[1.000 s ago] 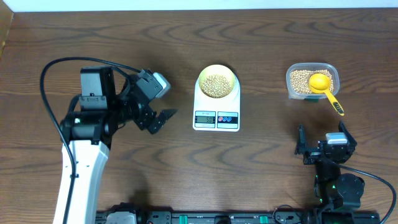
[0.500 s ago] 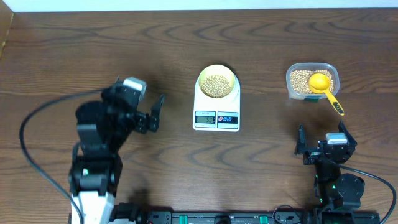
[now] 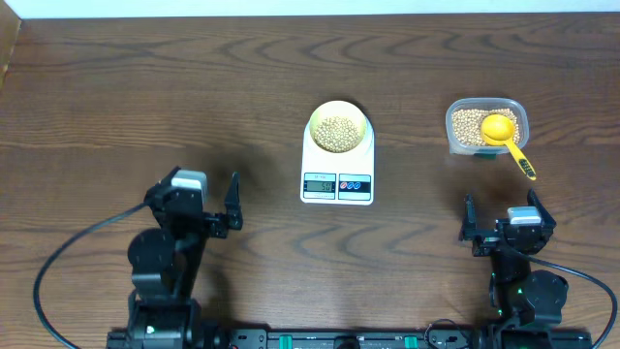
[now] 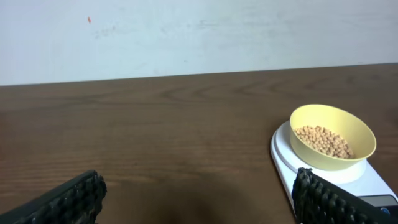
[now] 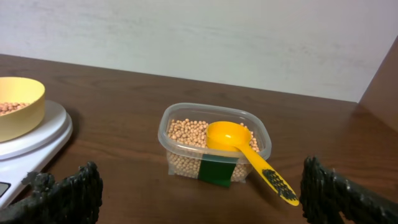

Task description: Scoop item into bowl and weigh 50g on scale

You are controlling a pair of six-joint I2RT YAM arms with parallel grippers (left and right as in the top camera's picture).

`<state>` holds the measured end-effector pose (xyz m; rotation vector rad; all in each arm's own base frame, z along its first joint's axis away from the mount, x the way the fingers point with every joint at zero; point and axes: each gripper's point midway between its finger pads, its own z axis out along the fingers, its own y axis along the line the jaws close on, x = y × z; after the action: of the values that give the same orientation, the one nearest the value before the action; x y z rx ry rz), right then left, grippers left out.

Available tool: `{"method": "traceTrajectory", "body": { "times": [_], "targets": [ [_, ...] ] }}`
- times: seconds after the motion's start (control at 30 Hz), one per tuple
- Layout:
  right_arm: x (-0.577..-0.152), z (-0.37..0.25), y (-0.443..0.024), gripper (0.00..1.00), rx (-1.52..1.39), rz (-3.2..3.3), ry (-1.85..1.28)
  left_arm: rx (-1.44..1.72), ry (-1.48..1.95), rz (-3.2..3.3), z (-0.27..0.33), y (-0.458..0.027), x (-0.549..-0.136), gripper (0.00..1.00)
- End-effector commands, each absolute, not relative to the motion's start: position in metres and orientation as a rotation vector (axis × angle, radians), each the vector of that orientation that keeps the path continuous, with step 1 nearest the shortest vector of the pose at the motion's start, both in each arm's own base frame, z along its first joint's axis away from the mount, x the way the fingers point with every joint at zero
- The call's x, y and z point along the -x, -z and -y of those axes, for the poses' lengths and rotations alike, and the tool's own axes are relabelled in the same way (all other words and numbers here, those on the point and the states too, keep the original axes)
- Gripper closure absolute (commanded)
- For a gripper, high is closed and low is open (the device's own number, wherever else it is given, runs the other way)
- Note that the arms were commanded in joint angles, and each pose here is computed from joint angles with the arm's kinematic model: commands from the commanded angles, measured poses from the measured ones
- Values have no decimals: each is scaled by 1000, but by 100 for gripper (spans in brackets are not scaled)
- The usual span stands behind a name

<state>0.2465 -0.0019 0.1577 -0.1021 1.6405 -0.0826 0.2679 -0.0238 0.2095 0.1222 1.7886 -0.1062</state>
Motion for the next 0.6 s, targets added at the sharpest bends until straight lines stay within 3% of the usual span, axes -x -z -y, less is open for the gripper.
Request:
{"method": "traceTrajectory", "body": {
  "times": [0.0,0.57],
  "targets": [
    [-246,-1,-158,1,104,-1638,64,-81,96,-1745,18,-204,-260,2],
    [-246,-1,-158,1,104,-1638,64,-79,83,-1638,17,-173,-241,2]
  ]
}}
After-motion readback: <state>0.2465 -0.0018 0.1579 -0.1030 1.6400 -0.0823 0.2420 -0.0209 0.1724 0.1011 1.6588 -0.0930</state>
